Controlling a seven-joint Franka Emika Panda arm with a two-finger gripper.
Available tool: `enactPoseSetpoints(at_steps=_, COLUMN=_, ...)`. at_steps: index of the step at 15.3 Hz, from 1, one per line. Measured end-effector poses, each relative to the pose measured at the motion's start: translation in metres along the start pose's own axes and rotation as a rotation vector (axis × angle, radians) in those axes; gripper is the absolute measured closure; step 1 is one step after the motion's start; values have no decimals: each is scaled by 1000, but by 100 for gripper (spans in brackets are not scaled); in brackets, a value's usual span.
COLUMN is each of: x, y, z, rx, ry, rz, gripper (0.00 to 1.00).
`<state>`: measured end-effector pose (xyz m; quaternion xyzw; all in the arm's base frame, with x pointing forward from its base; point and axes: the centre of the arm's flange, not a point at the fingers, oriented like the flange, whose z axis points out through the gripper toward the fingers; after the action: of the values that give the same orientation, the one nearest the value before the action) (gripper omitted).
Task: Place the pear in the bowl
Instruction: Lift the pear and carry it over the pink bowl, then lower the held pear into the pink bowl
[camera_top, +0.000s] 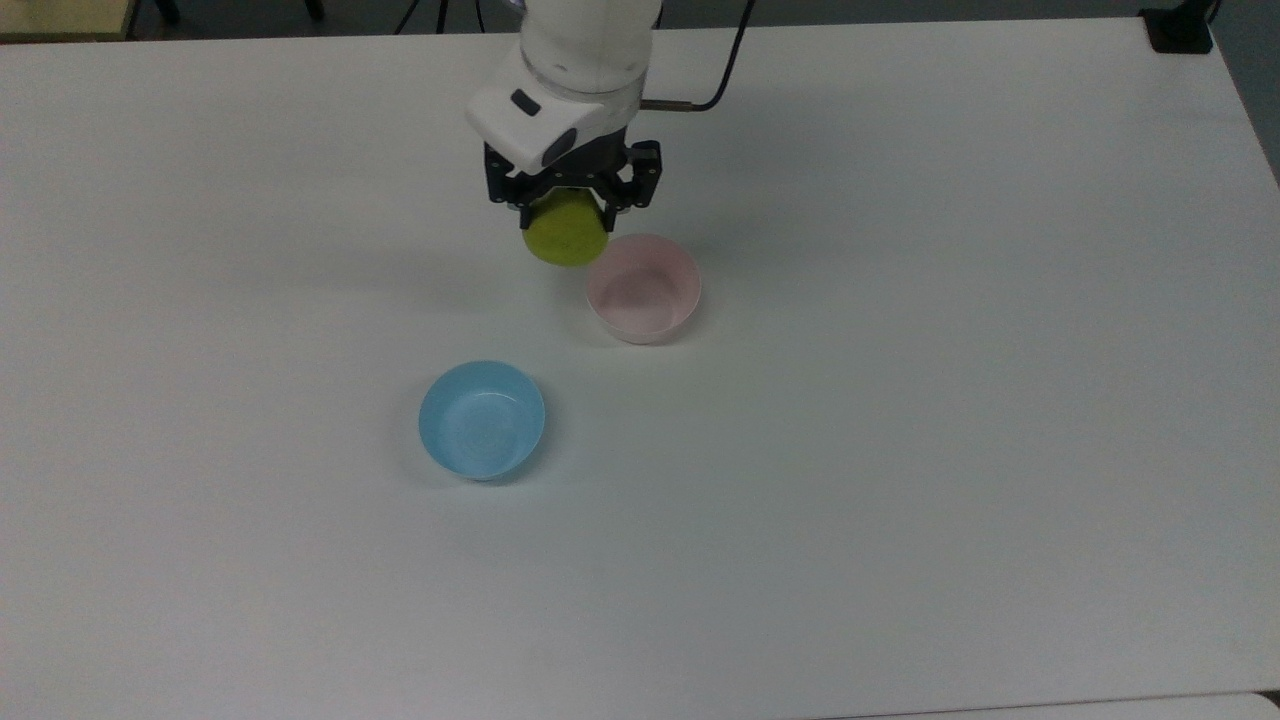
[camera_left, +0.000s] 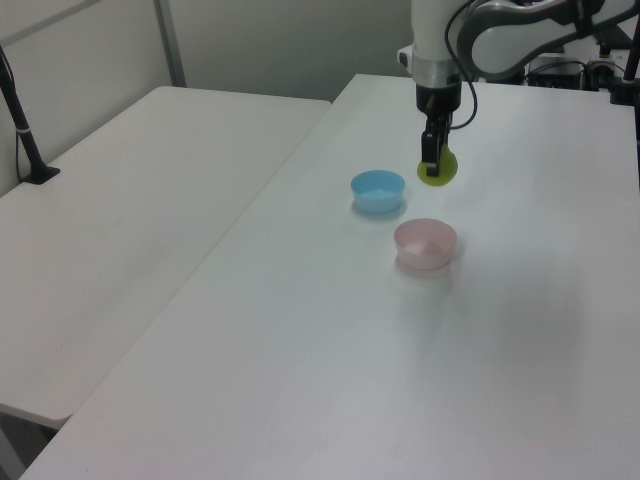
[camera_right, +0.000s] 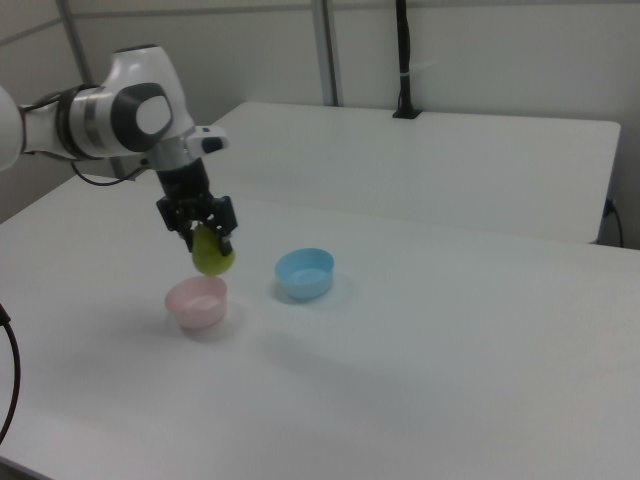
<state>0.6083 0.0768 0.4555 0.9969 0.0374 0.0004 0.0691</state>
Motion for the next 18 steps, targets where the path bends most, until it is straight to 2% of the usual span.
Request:
enactPoseSetpoints(at_steps=6, x=-7, y=-63, z=1, rx=19, ry=-9, rz=20, gripper=24)
enactPoseSetpoints(at_steps=10, x=-5, y=-77, z=13, rx=39, ry=-18, rz=22, gripper=24)
enactPoseSetpoints(at_steps=18, x=5, y=-91, z=43, rx=44, ry=-21, rz=9, gripper=24)
